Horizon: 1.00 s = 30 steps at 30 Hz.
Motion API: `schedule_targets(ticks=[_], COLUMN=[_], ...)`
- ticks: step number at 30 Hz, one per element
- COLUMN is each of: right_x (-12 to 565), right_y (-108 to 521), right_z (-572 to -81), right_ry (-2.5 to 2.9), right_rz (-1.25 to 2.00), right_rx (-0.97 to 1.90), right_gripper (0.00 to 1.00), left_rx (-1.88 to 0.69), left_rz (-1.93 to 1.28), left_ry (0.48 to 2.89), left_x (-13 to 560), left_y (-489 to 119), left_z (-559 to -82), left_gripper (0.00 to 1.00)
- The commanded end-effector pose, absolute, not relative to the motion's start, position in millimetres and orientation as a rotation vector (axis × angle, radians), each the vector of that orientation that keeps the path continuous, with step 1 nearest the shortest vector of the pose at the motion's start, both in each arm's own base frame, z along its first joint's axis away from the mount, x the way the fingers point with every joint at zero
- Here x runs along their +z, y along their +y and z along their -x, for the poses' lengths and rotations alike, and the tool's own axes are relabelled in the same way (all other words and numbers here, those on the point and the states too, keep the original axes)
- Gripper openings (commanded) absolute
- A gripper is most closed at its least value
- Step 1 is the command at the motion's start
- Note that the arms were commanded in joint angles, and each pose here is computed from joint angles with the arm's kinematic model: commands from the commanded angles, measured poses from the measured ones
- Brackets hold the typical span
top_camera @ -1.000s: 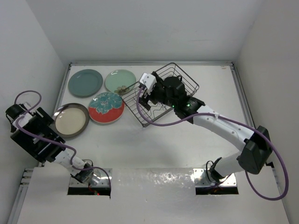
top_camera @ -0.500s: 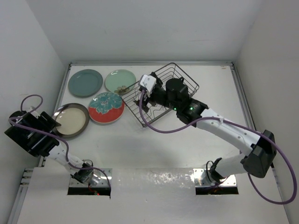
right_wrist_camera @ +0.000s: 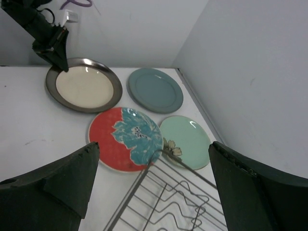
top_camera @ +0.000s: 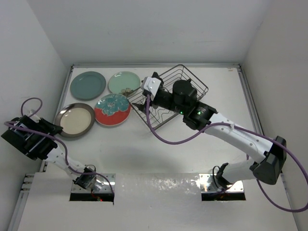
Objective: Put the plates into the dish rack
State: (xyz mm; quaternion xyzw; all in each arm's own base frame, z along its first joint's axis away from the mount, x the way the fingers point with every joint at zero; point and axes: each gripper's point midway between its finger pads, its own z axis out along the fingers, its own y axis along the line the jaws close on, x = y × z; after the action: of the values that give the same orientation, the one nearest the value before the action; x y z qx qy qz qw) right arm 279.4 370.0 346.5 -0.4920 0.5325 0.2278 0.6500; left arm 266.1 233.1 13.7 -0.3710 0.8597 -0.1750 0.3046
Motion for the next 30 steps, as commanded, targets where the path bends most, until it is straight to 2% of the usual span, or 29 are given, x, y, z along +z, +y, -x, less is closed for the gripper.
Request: schedule_targets(ticks=[1,5,13,18,25,30], right_x=[397.5,401.6,392.3,368.0,331.6,327.5], right_y=[373.2,376.0,374.6,368.8,343.5,332.5], right_z=[-265.6,-261.8,-269.8,-296.9,-345.1,-348.1], right_ry=[1.066,1.035,1.091,1.286,1.584,1.605], right_rz=[1.080,1.096,1.068,1.017,0.904,0.858], right_rx=[0.548,0.533,0.518,0.425,0.261,0.257], right_gripper=[0.94,0.94,0.94,0.93,0.91,0.92], left_rx=[-0.428,-0.412,-0.335,-0.238,-0.179,-0.077], left_rz=[0.925,0.873,0.591,0.496,0.288,0.134], left_ry=[2.358,2.368,2.299,2.268,2.291,2.309], left_x=[2.9,16.3,111.9,150.1,182.1,199.5], left_y=[233.4,236.7,256.3,262.5,240.5,219.6], left_z=[-264.1,-264.6,-287.5,-292.9,-309.1,-329.1], left_gripper=[0.00,0.00,0.00,0.00,0.00,0.00])
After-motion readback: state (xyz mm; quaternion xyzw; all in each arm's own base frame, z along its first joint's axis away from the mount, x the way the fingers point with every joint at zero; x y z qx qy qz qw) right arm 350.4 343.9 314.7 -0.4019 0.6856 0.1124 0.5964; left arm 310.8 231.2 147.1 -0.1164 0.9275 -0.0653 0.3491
